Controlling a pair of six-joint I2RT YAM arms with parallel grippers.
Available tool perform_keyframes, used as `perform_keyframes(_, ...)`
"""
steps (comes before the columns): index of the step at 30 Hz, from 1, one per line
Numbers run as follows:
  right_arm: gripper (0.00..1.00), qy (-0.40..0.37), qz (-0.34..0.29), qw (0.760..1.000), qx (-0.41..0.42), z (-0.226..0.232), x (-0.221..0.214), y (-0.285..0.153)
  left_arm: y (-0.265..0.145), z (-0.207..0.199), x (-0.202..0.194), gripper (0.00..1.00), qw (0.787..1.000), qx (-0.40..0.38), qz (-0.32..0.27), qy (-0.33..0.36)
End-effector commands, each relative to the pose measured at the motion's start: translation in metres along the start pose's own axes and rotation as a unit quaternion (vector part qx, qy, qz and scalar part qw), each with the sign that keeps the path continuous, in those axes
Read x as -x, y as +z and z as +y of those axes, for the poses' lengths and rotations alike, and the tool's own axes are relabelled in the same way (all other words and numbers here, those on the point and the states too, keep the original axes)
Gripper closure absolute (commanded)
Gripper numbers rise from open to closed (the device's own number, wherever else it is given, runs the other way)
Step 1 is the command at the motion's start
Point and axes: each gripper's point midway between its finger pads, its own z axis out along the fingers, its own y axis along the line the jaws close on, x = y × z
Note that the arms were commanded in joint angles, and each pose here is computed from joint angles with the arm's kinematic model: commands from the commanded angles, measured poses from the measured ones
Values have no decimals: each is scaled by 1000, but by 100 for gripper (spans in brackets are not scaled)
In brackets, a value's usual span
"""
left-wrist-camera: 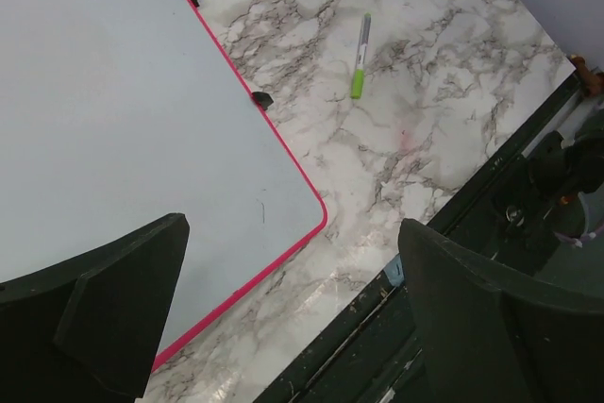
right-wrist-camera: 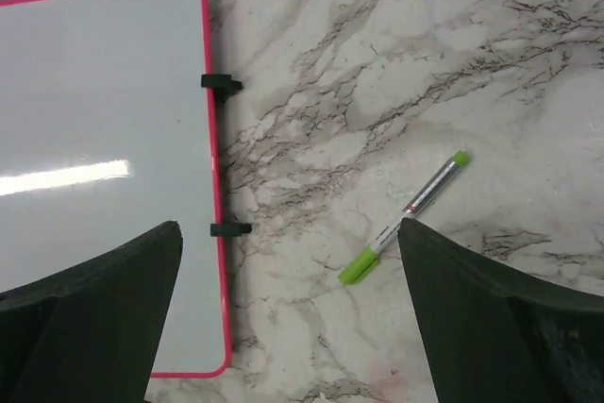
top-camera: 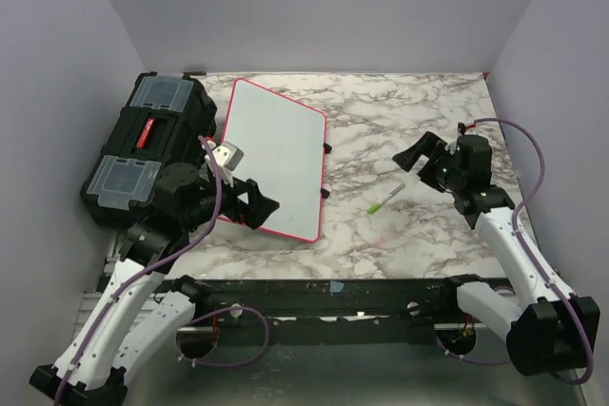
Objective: Write a sentence on the whiteboard
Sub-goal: Move the whiteboard to the center of the board.
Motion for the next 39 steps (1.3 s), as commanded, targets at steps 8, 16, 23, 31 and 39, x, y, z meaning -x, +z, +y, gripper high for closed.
perform_keyframes(8, 0, 53, 99, 973, -200, -66, -34, 6, 3, 1, -3, 6, 1000, 6, -13, 2)
perform_keyframes(16, 4, 62, 132, 963, -228, -77, -45, 19, 0, 2, 0, 11, 999, 13, -30, 11)
perform_keyframes(23, 9, 38, 132, 962, -238, -71, -46, 27, 1, 4, 0, 16, 999, 20, -33, 11)
perform_keyframes(31, 11, 5, 143, 964, -224, -59, -50, 40, -11, 39, 11, 18, 990, 130, -56, 8)
perform_keyframes(39, 16, -64, 155, 984, -58, 22, -65, 69, -25, 77, 62, 17, 959, 268, -94, -18)
